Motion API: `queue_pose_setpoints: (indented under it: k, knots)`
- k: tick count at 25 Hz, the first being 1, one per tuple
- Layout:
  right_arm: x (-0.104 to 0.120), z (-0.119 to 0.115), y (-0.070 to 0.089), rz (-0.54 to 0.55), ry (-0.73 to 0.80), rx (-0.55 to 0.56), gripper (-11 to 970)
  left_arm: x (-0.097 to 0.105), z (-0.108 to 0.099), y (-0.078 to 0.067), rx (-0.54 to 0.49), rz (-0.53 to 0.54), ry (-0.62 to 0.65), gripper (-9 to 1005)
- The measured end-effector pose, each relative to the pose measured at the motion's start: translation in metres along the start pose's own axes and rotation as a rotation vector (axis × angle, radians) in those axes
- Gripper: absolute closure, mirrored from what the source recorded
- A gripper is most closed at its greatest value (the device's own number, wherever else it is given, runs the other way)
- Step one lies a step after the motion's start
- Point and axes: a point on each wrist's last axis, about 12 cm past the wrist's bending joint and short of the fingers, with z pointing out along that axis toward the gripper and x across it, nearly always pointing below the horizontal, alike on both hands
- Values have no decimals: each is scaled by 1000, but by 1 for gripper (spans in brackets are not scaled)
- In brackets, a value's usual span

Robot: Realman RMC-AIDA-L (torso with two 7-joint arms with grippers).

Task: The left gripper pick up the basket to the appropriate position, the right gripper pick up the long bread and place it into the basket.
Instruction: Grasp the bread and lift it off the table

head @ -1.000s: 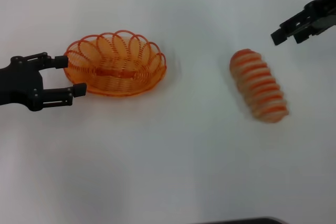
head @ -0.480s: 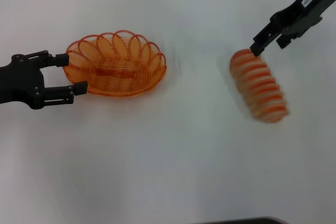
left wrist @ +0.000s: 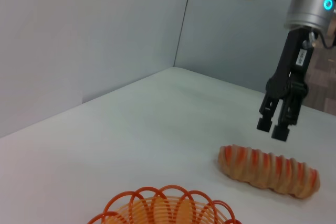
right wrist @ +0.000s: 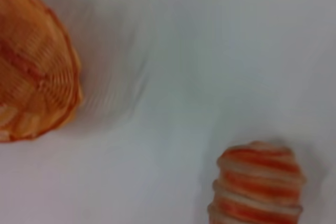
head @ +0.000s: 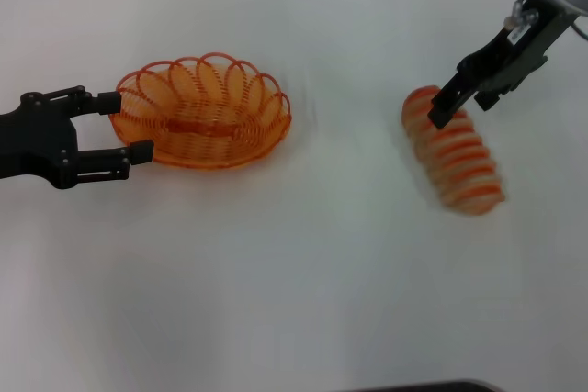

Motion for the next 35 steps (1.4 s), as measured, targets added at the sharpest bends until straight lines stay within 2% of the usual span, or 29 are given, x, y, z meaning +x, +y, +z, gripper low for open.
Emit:
queue_pose_setpoints:
  k: [6,11,35]
  knots:
    - [1,17,7,-34,41,63,124,1,0,0,1,-2,1,154]
    - [0,18,8,-37,51,96,13,2,-1,-1,-4,-7,2,154]
    - [1,39,11,-52,93,99,98,3,-2,-1,-2,-7,2,155]
